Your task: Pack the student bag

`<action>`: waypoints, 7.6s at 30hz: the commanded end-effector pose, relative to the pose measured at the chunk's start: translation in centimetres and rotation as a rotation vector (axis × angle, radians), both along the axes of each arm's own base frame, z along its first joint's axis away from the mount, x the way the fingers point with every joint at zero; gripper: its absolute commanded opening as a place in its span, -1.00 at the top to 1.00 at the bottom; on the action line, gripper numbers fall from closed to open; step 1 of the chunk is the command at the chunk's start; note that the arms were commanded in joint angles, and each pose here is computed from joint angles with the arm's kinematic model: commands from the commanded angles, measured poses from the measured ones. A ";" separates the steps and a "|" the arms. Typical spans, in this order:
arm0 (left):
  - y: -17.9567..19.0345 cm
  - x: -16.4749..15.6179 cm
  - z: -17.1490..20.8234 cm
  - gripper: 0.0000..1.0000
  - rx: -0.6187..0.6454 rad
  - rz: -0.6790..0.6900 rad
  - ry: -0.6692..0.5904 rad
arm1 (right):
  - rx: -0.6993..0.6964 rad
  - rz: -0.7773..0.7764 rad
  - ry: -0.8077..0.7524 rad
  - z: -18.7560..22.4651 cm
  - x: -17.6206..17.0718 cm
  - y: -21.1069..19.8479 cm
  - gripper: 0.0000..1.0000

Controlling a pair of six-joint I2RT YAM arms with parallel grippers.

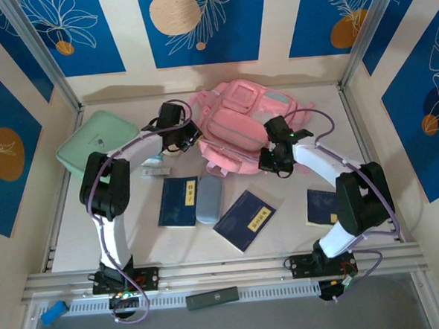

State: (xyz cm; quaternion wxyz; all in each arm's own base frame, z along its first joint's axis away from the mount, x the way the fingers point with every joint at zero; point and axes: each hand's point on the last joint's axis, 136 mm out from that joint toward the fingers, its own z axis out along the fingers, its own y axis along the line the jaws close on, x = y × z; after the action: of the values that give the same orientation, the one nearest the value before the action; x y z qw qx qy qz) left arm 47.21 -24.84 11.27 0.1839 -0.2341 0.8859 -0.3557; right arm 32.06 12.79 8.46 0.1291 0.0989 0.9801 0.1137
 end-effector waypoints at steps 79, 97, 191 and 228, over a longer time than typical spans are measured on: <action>-8.0 -9.7 1.9 1.00 0.061 0.188 0.100 | -0.081 -0.204 -0.014 1.2 3.5 -11.3 1.00; -18.0 -13.9 3.2 1.00 -0.026 -0.024 0.065 | 0.041 -0.142 -0.002 1.8 8.2 -7.1 0.68; -8.1 -8.4 4.3 0.27 0.546 -0.527 -0.320 | 0.383 -1.059 0.266 -0.1 3.6 -0.5 -0.84; -15.4 -13.0 10.3 0.27 0.300 -0.910 -0.691 | 0.524 -0.476 -0.173 7.9 8.8 1.0 0.89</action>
State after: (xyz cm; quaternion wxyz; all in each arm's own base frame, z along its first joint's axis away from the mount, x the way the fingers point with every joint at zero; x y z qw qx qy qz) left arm 35.39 -37.39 19.97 0.3058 0.2570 0.8680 -0.2949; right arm 38.16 12.11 10.89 0.1208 0.4345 0.8549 0.2563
